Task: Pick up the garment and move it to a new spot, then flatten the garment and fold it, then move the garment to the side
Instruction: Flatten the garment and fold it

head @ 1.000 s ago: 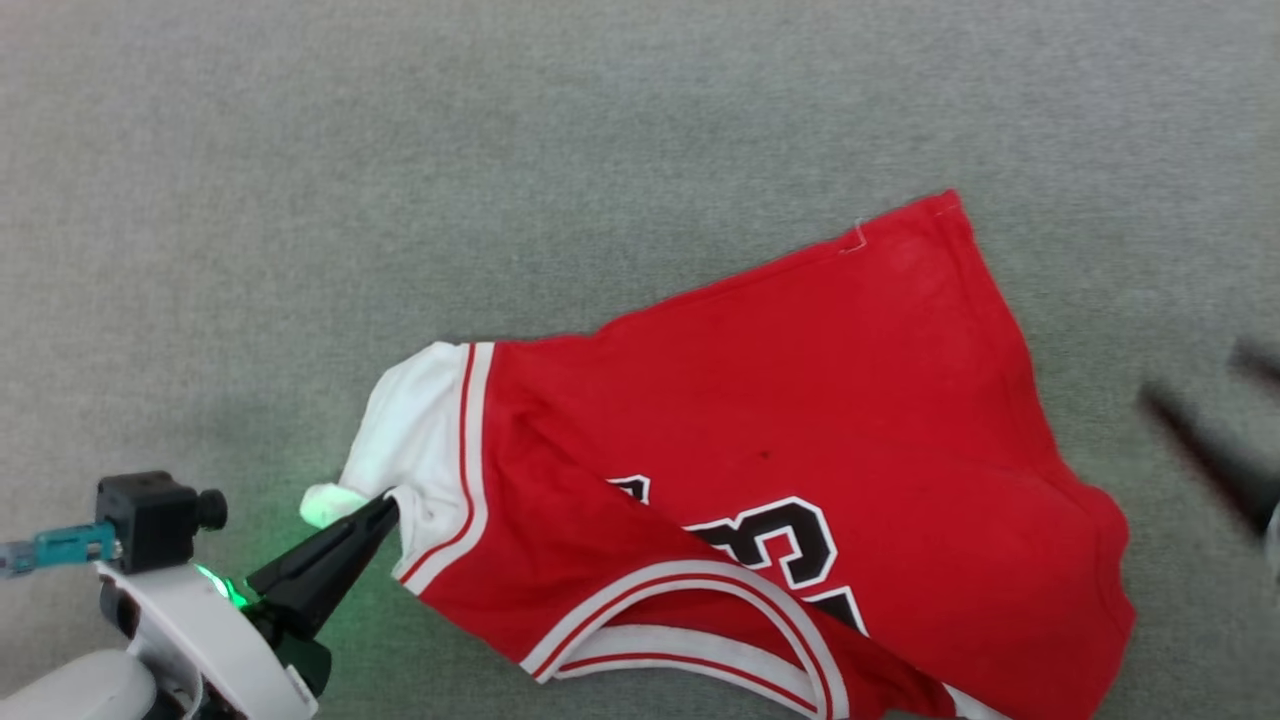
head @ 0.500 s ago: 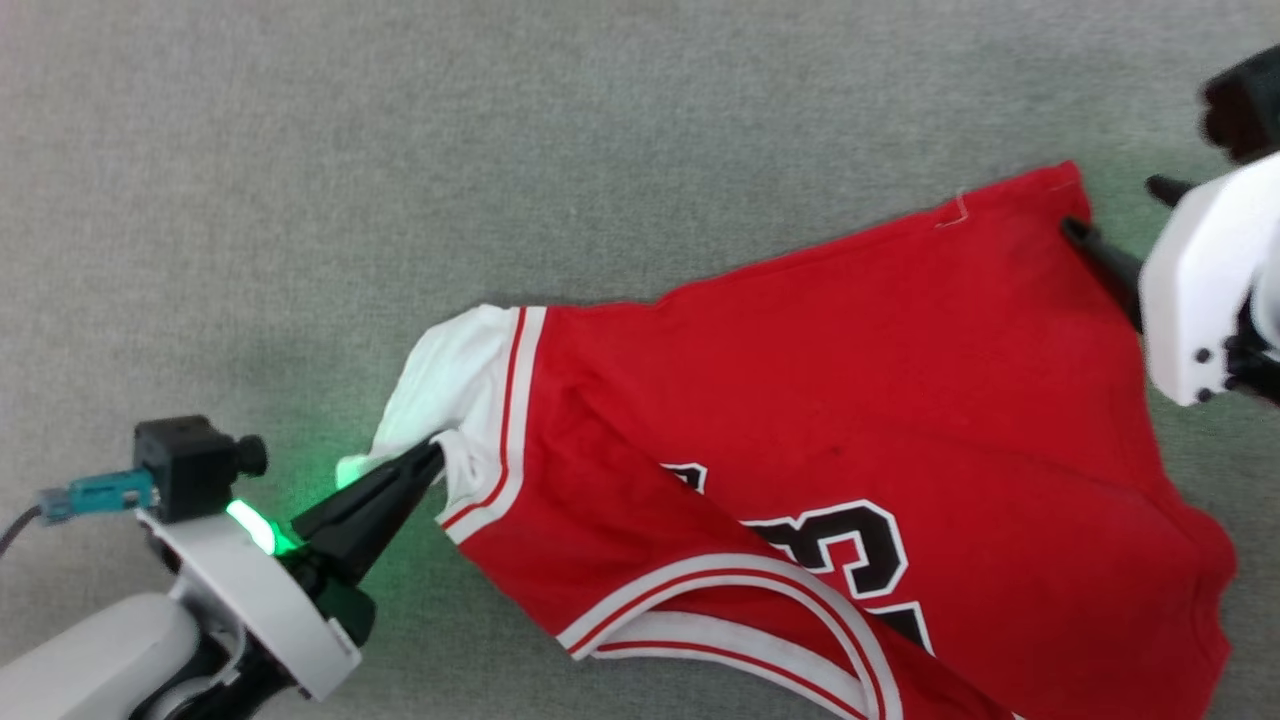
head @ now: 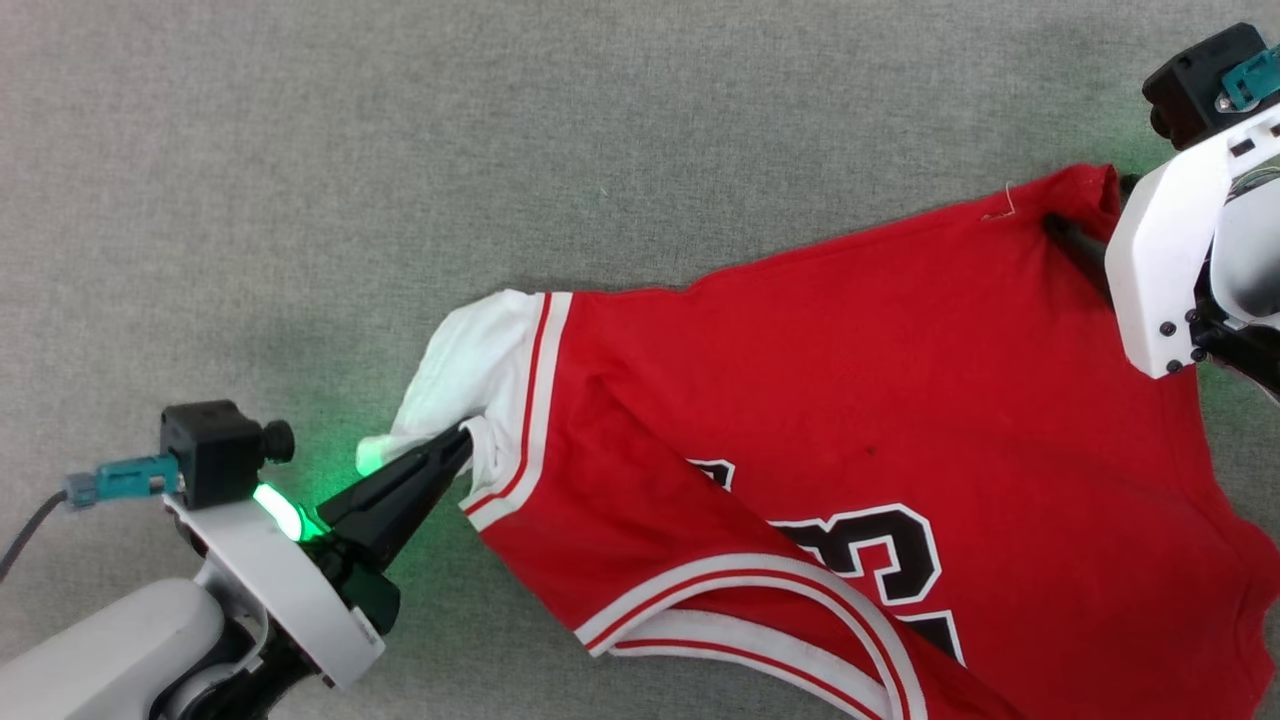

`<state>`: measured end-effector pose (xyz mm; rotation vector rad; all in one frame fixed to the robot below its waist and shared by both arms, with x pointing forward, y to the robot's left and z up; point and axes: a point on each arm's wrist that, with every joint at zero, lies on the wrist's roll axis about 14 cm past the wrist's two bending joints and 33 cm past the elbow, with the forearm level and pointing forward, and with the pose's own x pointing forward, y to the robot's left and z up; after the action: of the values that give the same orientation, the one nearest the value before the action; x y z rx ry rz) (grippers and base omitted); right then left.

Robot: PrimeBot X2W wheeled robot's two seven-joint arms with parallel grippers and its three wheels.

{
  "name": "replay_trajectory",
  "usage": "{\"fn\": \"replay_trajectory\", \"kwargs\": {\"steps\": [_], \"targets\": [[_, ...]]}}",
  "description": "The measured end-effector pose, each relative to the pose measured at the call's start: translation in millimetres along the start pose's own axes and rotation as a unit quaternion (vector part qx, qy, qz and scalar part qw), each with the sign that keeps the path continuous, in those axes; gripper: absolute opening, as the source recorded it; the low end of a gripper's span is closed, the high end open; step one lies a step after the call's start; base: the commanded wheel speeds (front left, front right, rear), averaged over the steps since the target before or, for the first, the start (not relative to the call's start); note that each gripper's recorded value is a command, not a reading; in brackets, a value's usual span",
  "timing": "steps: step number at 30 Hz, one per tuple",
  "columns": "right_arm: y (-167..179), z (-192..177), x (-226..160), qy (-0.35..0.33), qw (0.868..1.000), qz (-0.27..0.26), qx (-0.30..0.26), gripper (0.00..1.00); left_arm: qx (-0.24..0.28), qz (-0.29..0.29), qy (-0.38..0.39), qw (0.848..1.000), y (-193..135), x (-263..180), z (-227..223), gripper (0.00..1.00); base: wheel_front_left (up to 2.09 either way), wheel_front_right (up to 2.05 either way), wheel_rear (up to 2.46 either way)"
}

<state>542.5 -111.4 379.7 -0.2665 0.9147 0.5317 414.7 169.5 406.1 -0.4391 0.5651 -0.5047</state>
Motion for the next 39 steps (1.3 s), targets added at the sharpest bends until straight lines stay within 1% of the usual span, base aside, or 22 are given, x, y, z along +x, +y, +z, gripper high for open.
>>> {"fn": "replay_trajectory", "kwargs": {"steps": [8,12,15,17,19,21,24,26,28,30,32,35,36,37,39], "targets": [[4,8,-6,-0.038,0.999,0.0,0.01,0.0,0.009,-0.001,-0.01,1.0,-4,-3,7,0.0,0.0,0.0,0.0],[-5,18,-17,-0.078,0.996,-0.018,0.032,0.0,0.021,0.001,-0.029,0.999,-4,-6,22,0.0,0.0,0.0,0.0],[-22,38,-34,-0.134,0.988,-0.043,0.061,0.0,0.039,0.0,-0.054,0.998,-6,-7,41,0.0,0.0,0.0,0.0],[-35,56,-50,-0.179,0.979,-0.062,0.08,0.0,0.05,-0.002,-0.081,0.995,-8,-7,61,0.0,0.0,0.0,0.0],[-49,75,-69,-0.228,0.965,-0.081,0.102,0.0,0.067,-0.001,-0.112,0.991,-10,-7,87,0.0,0.0,0.0,0.0],[-66,94,-91,-0.283,0.944,-0.103,0.133,0.0,0.076,-0.009,-0.15,0.986,-17,-5,117,0.0,0.0,0.0,0.0],[-91,122,-124,-0.355,0.91,-0.136,0.166,0.0,0.083,-0.025,-0.207,0.975,-31,-1,169,0.0,0.0,0.0,0.0],[-107,140,-145,-0.398,0.885,-0.154,0.189,0.0,0.088,-0.029,-0.249,0.964,-36,1,211,0.0,0.0,0.0,0.0],[-119,158,-159,-0.433,0.863,-0.166,0.203,0.0,0.094,-0.029,-0.288,0.953,-39,2,254,0.0,0.0,0.0,0.0],[-127,177,-172,-0.466,0.841,-0.173,0.213,0.0,0.11,-0.015,-0.325,0.939,-36,1,294,0.0,0.0,0.0,0.0],[-132,195,-181,-0.492,0.825,-0.18,0.215,0.0,0.116,-0.008,-0.356,0.927,-36,2,327,0.0,0.0,0.0,0.0],[-140,218,-194,-0.529,0.8,-0.188,0.214,0.0,0.097,-0.009,-0.397,0.913,-39,8,369,0.0,0.0,0.0,0.0],[-144,224,-199,-0.541,0.79,-0.191,0.216,0.0,0.085,-0.014,-0.415,0.906,-42,8,383,0.0,0.0,0.0,0.0],[-147,230,-203,-0.55,0.783,-0.194,0.214,0.0,0.072,-0.02,-0.43,0.9,-45,7,397,0.0,0.0,0.0,0.0],[-152,242,-211,-0.57,0.767,-0.196,0.217,0.0,0.067,-0.026,-0.461,0.884,-51,1,424,0.0,0.0,0.0,0.0]]}}
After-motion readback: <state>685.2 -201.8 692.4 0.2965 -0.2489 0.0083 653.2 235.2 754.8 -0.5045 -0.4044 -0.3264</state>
